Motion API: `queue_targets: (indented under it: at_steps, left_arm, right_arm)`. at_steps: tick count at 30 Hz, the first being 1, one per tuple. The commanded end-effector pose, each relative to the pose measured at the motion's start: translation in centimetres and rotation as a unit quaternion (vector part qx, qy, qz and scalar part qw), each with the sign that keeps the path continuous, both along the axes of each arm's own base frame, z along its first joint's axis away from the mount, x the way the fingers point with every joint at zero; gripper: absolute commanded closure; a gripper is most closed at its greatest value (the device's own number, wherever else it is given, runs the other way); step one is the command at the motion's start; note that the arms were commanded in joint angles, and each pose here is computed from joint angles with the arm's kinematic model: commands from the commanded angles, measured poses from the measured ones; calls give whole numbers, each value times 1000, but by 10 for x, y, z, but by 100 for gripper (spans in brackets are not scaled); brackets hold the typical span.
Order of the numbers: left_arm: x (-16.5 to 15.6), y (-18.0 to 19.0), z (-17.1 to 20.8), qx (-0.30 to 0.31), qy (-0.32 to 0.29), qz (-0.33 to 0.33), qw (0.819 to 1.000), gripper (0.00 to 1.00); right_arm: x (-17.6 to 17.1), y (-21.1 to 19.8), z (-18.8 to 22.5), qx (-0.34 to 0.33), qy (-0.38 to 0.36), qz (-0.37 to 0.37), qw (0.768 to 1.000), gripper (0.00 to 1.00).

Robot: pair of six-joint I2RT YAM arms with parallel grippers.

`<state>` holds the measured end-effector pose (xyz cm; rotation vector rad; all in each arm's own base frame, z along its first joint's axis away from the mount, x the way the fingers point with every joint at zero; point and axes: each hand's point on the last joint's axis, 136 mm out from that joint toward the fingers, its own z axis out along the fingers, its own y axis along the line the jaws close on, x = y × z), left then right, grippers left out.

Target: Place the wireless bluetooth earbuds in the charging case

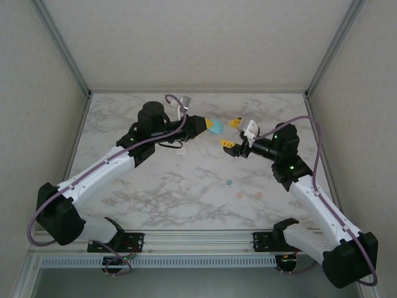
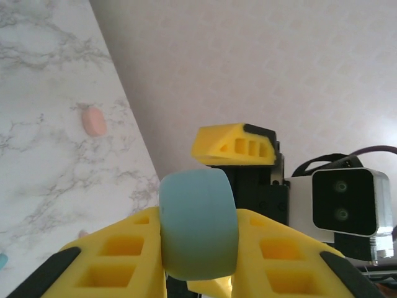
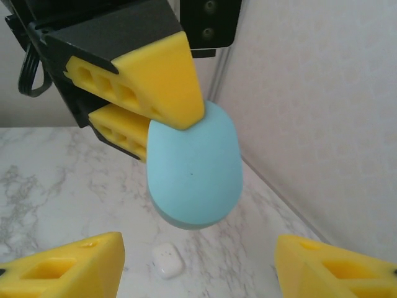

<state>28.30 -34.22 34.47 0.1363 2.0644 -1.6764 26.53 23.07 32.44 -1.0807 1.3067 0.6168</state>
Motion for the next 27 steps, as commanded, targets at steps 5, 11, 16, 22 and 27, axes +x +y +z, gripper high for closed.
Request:
queue_targets:
  at_steps: [5, 11, 16, 22, 27]
  left_arm:
    - [-9, 4, 22, -34, -15, -11, 999, 85]
    - [-8, 3, 21, -37, -14, -12, 999, 85]
    - [-8, 2, 21, -39, -14, -15, 999, 85]
    - [-9, 1, 21, -41, -15, -21, 999, 84]
    - [-9, -1, 22, -42, -17, -27, 999, 84]
  right_arm:
    - [-1, 13, 36, 27, -47, 39, 998, 35]
    - [0, 17, 39, 34, -39, 53, 997, 42]
    - [4, 19, 33, 32, -25, 53, 998, 46]
    - [4, 21, 32, 30, -15, 59, 998, 47]
    - [4, 22, 33, 32, -14, 61, 998, 52]
